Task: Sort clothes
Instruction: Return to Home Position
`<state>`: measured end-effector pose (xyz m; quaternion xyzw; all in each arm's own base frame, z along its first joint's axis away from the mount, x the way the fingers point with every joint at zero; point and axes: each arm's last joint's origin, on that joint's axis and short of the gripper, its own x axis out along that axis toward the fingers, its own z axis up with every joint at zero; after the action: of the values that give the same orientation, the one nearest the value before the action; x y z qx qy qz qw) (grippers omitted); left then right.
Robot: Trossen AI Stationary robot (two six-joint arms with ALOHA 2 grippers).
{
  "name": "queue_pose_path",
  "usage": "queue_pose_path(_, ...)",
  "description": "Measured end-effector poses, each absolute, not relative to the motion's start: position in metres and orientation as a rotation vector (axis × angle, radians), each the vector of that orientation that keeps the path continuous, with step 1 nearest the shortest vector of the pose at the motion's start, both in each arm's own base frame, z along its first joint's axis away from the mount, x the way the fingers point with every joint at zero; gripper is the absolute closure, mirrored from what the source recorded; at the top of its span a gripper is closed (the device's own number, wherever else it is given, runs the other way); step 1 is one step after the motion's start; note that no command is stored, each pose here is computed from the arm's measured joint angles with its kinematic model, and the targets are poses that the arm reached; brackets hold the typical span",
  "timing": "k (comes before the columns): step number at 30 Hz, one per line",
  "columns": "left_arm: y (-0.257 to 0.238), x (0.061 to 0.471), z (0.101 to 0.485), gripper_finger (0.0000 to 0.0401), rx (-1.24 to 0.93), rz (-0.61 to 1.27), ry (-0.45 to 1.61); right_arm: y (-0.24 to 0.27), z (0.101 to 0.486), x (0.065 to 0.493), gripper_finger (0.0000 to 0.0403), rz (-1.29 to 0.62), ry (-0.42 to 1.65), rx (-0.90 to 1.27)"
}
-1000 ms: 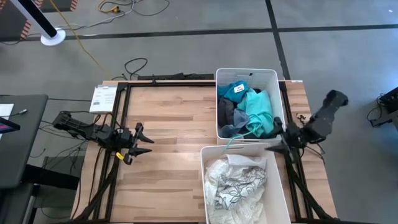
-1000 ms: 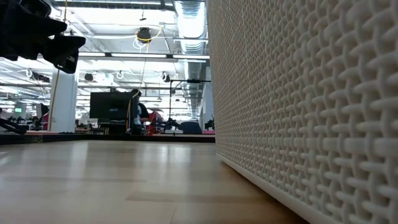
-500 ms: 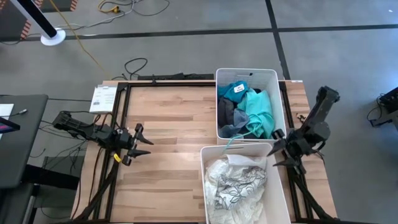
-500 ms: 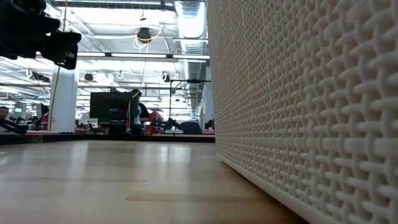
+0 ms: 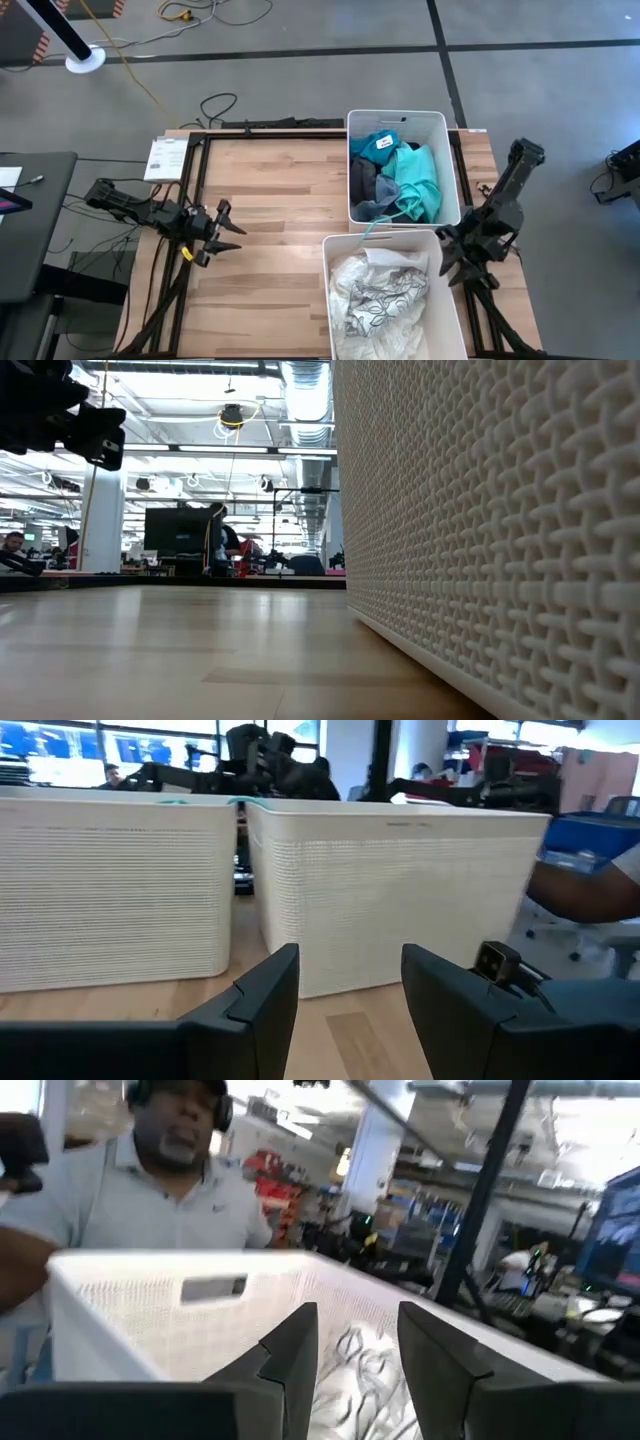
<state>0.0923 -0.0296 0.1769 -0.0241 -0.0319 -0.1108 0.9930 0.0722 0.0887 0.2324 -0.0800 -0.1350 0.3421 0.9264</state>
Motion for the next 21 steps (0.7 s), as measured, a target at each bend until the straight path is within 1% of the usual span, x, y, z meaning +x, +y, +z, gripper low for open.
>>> queue_pose_path(4,-0.0291,0.0924,0.1771,0.0228,-0.045,-0.203,-0.066,0.0904,0.2267,0.0703,0.0255,0.734,-0.221,-0.177)
queue_pose_path(11,-0.028,0.0926,0.1767,0.0228,-0.058,-0.167,-0.062,0.0952,0.2241,0.0643,0.0272,0.796,-0.221,-0.225)
queue_pose_path(15,-0.028,0.0926,0.1764,0.0228,-0.068,-0.168,-0.057,0.093,0.2236,0.0667,0.0287,0.708,-0.2,-0.229)
queue_pose_path(18,-0.0281,0.0926,0.1758,0.0228,-0.064,-0.169,-0.051,0.0906,0.2229,0.0693,0.0296,0.632,-0.167,-0.193)
queue_pose_path(21,-0.0281,0.0927,0.1755,0.0228,-0.066,-0.17,-0.048,0.0892,0.2226,0.071,0.0299,0.609,-0.157,-0.184)
